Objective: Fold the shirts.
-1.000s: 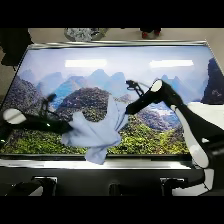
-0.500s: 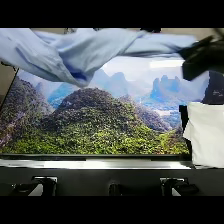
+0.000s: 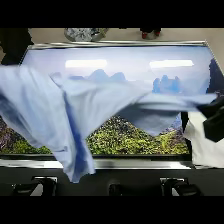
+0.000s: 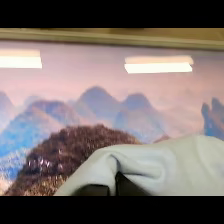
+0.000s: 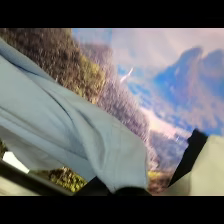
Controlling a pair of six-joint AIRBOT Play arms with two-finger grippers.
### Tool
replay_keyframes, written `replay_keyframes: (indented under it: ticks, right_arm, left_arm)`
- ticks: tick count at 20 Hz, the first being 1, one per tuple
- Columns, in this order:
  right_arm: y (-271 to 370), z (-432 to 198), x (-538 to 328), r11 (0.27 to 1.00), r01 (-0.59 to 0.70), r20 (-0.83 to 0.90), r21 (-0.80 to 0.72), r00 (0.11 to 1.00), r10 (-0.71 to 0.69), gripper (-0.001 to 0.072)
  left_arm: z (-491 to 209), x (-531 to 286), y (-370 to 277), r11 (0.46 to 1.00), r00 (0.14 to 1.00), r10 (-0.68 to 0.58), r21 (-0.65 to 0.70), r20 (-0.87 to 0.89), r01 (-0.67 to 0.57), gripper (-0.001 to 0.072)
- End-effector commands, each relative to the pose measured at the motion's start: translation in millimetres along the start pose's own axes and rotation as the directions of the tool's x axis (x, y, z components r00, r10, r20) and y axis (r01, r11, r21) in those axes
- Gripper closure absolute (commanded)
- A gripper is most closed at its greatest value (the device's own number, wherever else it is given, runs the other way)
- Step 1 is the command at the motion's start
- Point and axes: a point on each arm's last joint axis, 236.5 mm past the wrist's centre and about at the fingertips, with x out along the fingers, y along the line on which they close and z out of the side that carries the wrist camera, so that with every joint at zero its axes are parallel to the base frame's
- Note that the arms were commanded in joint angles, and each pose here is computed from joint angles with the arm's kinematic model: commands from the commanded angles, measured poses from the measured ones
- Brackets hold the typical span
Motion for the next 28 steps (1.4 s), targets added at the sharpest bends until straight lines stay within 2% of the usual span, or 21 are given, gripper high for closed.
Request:
replay_keyframes:
  ticks: [1,3,6,13,15,16,17,18,19,21,24,28]
  right_arm:
    - [37,-90,54,0.984,-0.143,-0.314,0.102,0.935,0.168,0.0669]
    - [53,-139,102,0.972,-0.177,-0.428,0.153,0.875,0.227,0.0669]
    - [51,-150,165,0.970,-0.168,-0.408,0.177,0.884,0.228,0.0669]
    - [2,-91,323,0.975,-0.084,-0.291,0.206,0.946,0.143,0.0668]
    - [1,-83,362,0.961,-0.094,-0.275,0.261,0.947,0.167,0.0666]
    - [7,-79,372,0.943,-0.116,-0.270,0.314,0.941,0.205,0.0645]
    - [14,-75,375,0.927,-0.144,-0.265,0.347,0.933,0.244,0.0421]
    - [19,-71,368,0.927,-0.173,-0.279,0.334,0.921,0.272,0.0147]
    - [23,-70,353,0.941,-0.228,-0.317,0.249,0.899,0.302,0.0109]
    - [29,-90,314,0.924,-0.349,-0.436,0.158,0.814,0.383,0.0110]
    - [53,-152,274,0.861,-0.424,-0.577,0.281,0.642,0.504,0.0146]
    - [89,-204,272,0.825,-0.428,-0.579,0.369,0.588,0.564,0.0173]
  left_arm:
    - [-114,51,6,0.998,0.943,-0.052,-0.043,-0.328,0.040,0.0676]
    - [-182,86,3,0.993,0.870,-0.110,-0.097,-0.480,0.072,0.0676]
    - [-222,129,-4,0.983,0.823,-0.177,-0.134,-0.540,0.124,0.0676]
    - [-177,265,37,0.989,0.865,-0.124,-0.134,-0.486,0.067,0.0676]
    - [-176,303,47,0.988,0.853,-0.119,-0.142,-0.508,0.053,0.0668]
    - [-182,316,50,0.987,0.834,-0.124,-0.150,-0.537,0.050,0.0520]
    - [-192,316,50,0.986,0.789,-0.139,-0.154,-0.598,0.057,0.0104]
    - [-198,308,53,0.987,0.738,-0.145,-0.150,-0.659,0.060,0.0010]
    - [-201,293,58,0.989,0.693,-0.139,-0.136,-0.708,0.060,0.0009]
    - [-202,264,64,0.988,0.659,-0.147,-0.142,-0.738,0.061,0.0009]
    - [-238,232,36,0.965,0.632,-0.245,-0.245,-0.735,0.090,0.0010]
    - [-339,203,-25,0.918,0.531,-0.384,-0.372,-0.755,0.136,0.0012]
